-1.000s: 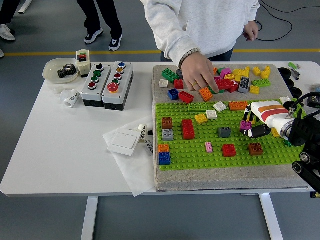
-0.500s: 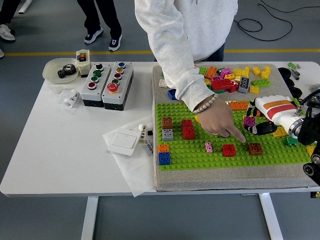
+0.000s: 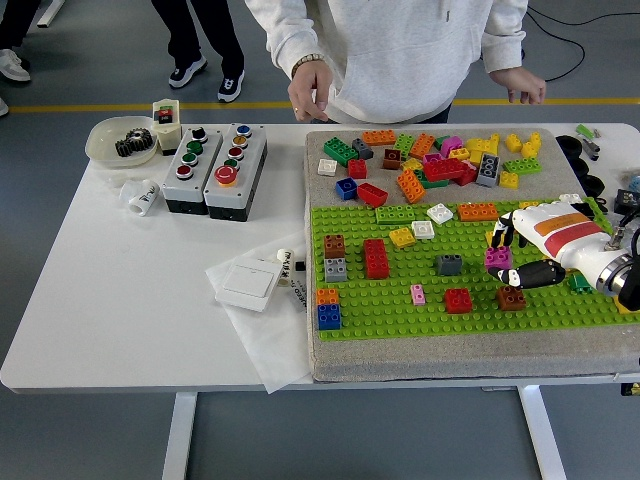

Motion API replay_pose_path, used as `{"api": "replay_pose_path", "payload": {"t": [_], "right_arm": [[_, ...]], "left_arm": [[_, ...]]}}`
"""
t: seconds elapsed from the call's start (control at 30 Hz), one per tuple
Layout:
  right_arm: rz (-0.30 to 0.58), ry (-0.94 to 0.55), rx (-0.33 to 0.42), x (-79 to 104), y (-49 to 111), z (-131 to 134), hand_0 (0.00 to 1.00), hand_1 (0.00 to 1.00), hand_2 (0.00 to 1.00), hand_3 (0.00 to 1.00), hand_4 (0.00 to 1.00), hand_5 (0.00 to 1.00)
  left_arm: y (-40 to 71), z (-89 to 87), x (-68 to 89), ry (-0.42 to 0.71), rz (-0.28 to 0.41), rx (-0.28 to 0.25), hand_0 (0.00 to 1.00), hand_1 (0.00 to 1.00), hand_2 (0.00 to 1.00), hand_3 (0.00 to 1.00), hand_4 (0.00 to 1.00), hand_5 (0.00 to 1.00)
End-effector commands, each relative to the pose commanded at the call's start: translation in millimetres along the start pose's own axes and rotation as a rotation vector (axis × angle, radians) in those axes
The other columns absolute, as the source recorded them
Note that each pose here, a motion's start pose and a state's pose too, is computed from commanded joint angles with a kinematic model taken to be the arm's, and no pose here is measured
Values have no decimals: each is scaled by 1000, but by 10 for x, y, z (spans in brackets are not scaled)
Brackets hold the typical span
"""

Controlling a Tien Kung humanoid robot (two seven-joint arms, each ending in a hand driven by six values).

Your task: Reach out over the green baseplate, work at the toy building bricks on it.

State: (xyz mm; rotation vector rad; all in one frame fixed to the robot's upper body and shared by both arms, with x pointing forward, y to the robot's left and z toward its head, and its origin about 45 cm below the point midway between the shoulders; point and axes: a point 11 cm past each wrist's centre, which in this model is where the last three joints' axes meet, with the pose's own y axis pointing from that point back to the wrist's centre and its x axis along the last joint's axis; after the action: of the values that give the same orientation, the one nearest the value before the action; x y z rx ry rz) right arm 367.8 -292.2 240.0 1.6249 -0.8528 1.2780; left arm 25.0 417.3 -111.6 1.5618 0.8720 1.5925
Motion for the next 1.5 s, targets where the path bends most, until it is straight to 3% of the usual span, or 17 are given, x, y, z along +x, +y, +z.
{"api": "replay_pose_path", "payload": {"t": [0.5,0.87,1.5], "right_arm": [[42,23,114,-73,97,126,477,455,506,482,763,322],[-7,-8,74,-305,141,275,487,457,507,484,759,323],[-31,-30,42,-387,151,398,488,458,507,478,753,317]], "left_arm": [[6,32,-20,2,-5,-3,719,741,785,617,661,636],[9,15,-41,1,-9,-1,719,741,787,618,660,635],[11,15,-51,-2,-11,0,719,740,786,618,660,636]]}}
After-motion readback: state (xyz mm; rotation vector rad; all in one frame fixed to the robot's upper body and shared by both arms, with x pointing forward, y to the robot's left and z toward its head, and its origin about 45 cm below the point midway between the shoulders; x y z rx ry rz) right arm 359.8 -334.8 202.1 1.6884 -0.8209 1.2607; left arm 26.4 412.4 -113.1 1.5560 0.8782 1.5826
